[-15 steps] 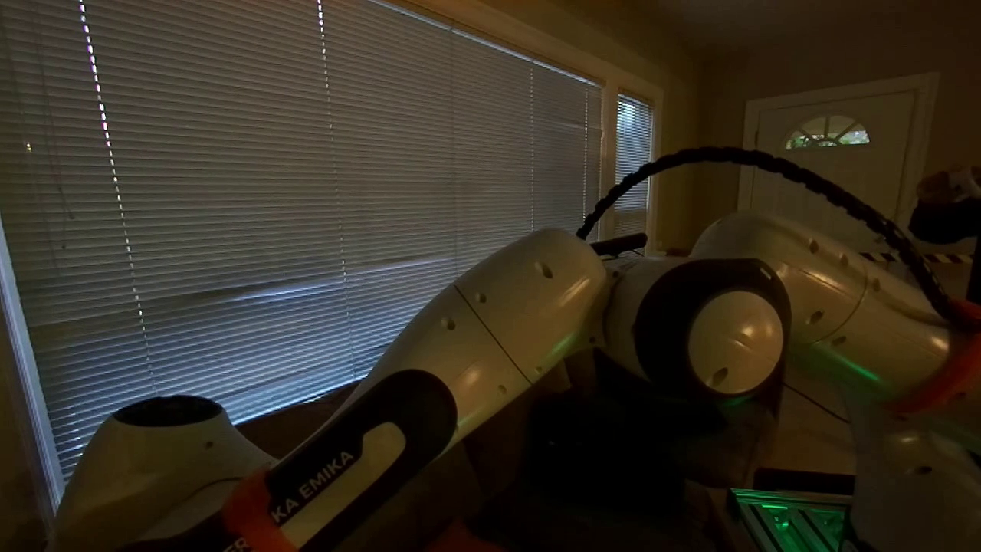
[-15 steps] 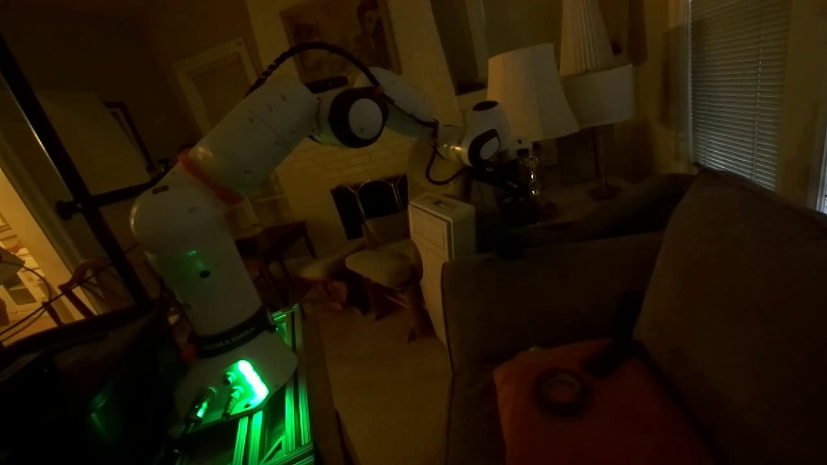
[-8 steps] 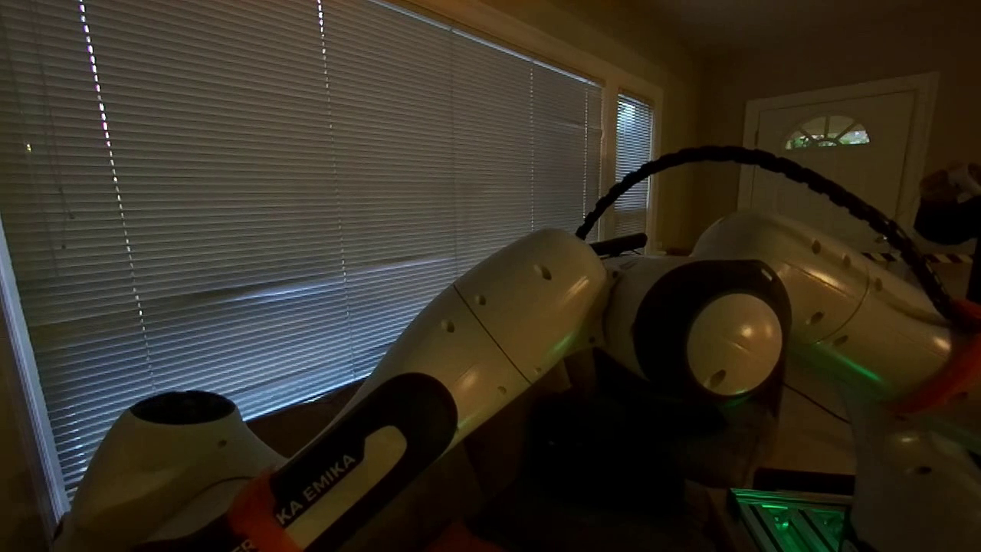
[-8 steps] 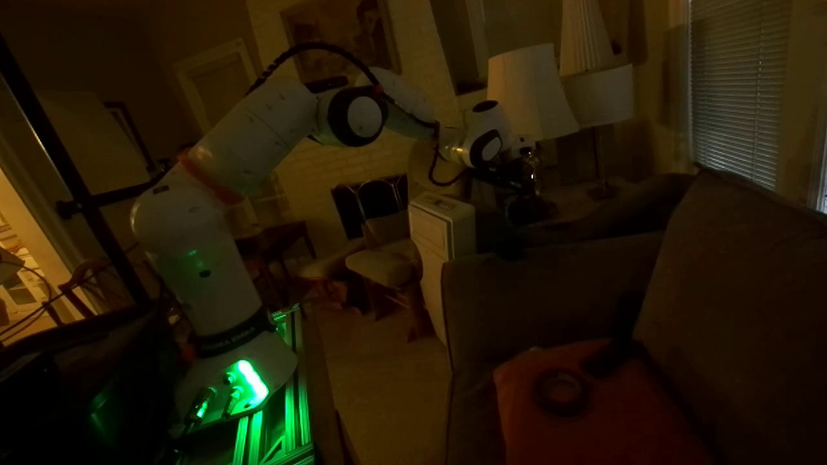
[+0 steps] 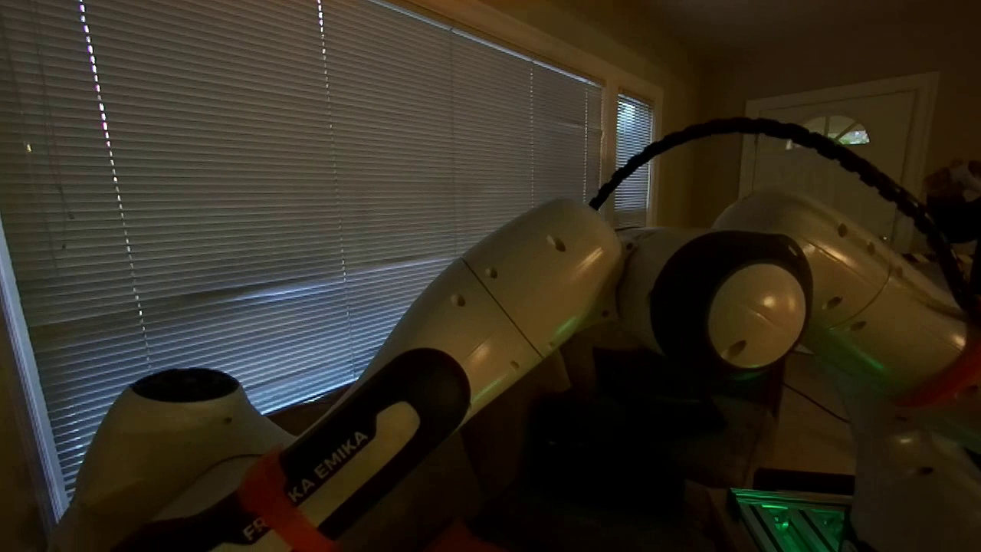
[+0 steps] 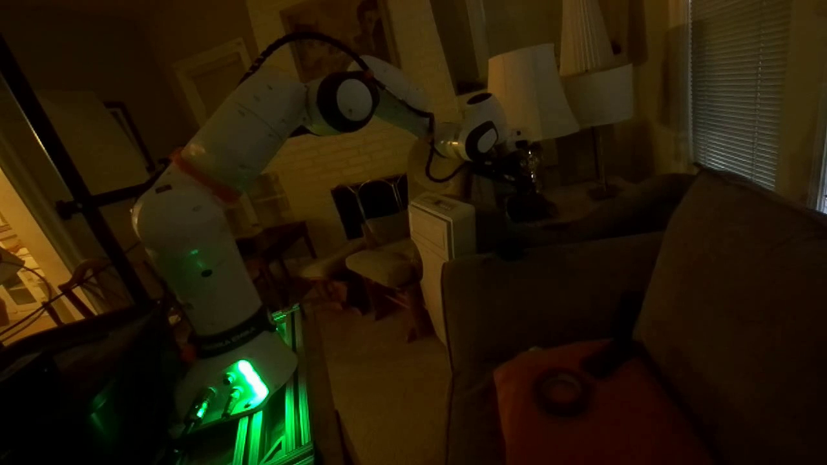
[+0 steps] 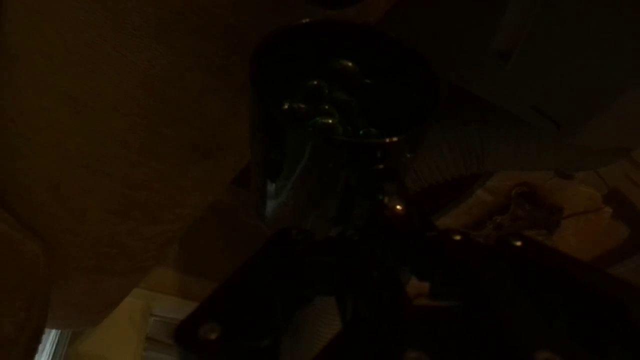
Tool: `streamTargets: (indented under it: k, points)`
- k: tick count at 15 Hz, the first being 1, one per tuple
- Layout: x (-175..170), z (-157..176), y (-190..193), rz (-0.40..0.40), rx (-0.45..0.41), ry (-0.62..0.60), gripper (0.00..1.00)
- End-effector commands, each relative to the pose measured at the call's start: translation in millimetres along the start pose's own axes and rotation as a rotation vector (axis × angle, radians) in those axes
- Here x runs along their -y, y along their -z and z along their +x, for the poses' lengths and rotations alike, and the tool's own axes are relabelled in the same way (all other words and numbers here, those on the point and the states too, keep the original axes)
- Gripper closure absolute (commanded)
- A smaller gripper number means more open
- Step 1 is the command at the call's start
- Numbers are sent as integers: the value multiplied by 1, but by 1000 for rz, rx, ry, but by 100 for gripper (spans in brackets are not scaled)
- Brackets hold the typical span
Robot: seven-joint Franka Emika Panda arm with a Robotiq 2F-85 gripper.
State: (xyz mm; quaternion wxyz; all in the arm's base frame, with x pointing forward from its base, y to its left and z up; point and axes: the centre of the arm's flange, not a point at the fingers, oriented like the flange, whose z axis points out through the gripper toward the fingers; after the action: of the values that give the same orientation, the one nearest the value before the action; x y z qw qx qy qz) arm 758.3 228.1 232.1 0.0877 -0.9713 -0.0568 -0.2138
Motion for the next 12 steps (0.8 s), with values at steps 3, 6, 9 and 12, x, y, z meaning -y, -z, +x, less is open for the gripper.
streamTargets:
  k: [3, 6, 9, 12]
  points:
    - [2, -4, 10, -9, 6, -28, 90]
    - [3, -7, 15, -11, 13, -42, 90]
    - [3, -9, 16, -12, 17, -44, 90]
    - [6, -13, 12, -20, 20, -31, 98]
